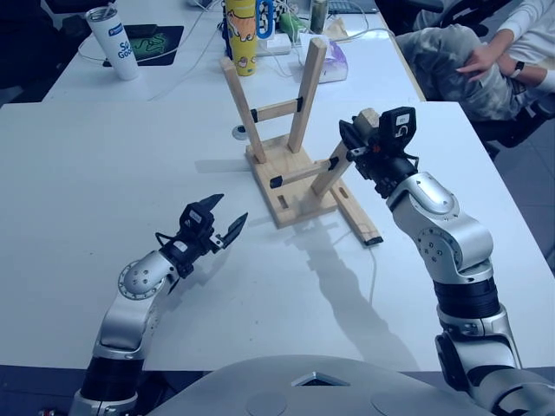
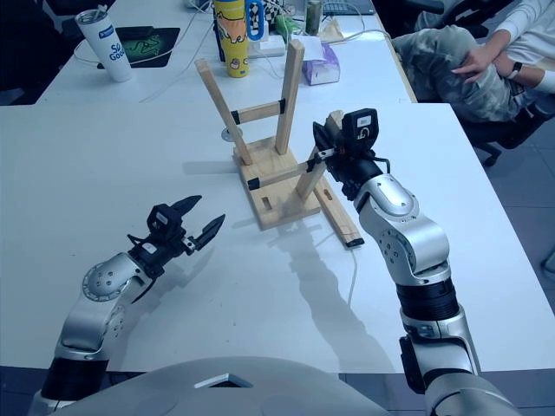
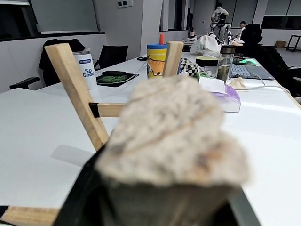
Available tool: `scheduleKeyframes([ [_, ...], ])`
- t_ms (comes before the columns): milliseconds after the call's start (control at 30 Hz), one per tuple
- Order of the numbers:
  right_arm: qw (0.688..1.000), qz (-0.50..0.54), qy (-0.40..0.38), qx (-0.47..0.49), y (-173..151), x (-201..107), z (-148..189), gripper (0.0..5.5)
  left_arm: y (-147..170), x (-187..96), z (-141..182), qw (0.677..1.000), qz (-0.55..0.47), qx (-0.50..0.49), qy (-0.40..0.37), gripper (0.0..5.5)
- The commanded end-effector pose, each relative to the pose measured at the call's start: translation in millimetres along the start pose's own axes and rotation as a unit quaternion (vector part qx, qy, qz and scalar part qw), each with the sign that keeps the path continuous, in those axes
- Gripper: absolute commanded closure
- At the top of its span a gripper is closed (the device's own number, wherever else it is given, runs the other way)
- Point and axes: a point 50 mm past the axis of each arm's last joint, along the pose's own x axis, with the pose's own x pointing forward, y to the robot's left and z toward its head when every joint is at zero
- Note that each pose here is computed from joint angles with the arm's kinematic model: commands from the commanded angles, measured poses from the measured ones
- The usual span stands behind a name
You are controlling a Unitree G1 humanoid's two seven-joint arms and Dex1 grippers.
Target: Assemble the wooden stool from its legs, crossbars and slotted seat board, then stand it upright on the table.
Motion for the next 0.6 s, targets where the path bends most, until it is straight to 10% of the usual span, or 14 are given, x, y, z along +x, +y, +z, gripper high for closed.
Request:
scheduleKeyframes([
  [33,0.999,-0.028,0.036,-0.005,-7,0,-14,4.04,1,2,1,1.0,-0.006,0.01,0.001,2.14],
  [600,0.956,-0.16,-0.231,0.088,-59,-6,107,3.39,-1,1,-1,1.0,0.0,0.007,0.002,2.14],
])
